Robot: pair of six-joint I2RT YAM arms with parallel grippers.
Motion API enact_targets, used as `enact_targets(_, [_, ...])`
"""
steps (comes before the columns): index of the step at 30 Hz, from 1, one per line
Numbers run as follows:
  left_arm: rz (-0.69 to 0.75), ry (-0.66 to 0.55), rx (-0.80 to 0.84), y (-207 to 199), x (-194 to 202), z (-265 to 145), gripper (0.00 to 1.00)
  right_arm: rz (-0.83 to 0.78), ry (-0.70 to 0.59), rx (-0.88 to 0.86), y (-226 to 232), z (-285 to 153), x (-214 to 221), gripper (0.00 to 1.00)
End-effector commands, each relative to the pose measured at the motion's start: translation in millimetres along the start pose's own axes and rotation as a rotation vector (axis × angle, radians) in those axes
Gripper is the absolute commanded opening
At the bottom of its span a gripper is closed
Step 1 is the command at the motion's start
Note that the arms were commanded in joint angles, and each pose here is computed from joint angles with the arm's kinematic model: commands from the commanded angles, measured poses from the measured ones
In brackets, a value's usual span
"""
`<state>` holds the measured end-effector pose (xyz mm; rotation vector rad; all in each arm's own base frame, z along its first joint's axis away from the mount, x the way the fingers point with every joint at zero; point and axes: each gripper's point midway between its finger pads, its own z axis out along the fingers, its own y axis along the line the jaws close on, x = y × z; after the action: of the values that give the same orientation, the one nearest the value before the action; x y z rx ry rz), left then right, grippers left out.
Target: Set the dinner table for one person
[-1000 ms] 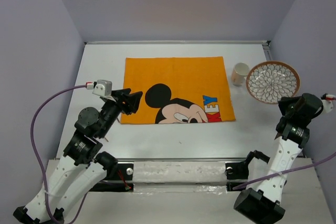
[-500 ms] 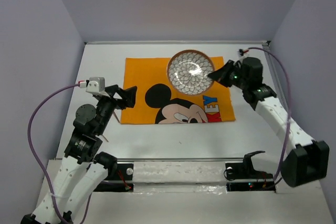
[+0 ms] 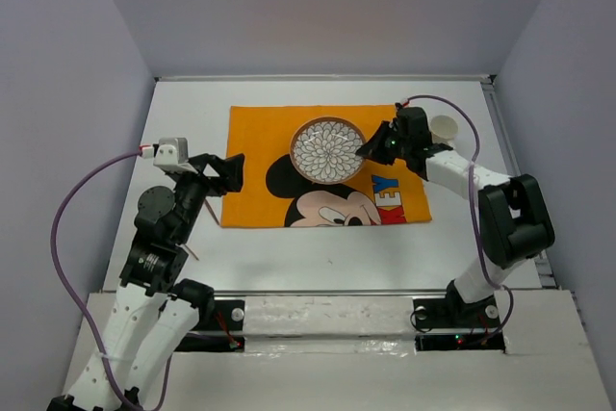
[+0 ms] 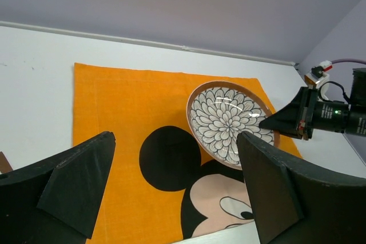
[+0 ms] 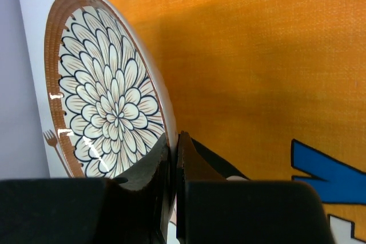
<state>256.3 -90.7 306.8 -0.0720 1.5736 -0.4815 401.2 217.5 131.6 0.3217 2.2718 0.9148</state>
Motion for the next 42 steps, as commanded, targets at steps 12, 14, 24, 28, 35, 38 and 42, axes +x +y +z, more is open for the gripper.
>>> enact_targets(12, [0.01,-0.033,0.021,-2,-8,6,0.99,-0.009,-0.035,-0.207,48,44,-16,0.0])
enact_targets(14, [0.01,-0.033,0.021,-2,-8,6,0.99,-0.006,-0.014,-0.187,41,52,-6,0.0])
enact_targets(24, [0.009,-0.033,0.021,-2,-7,6,0.99,-0.147,-0.026,-0.054,10,37,0,0.91])
enact_targets(28, [0.009,-0.035,0.02,-2,-8,5,0.99,-0.269,-0.065,-0.049,25,-5,-11,0.91])
enact_targets(35, [0.008,-0.035,0.056,-8,-9,2,0.99,-0.38,-0.404,0.397,-31,-116,-103,0.71])
enact_targets(38, [0.005,-0.037,0.067,-10,-9,1,0.99,-0.309,-0.477,0.596,-81,-156,-134,0.54])
enact_targets(42, [0.006,-0.041,0.07,-11,-10,0,0.99,-0.247,-0.52,0.792,-129,-171,-155,0.61])
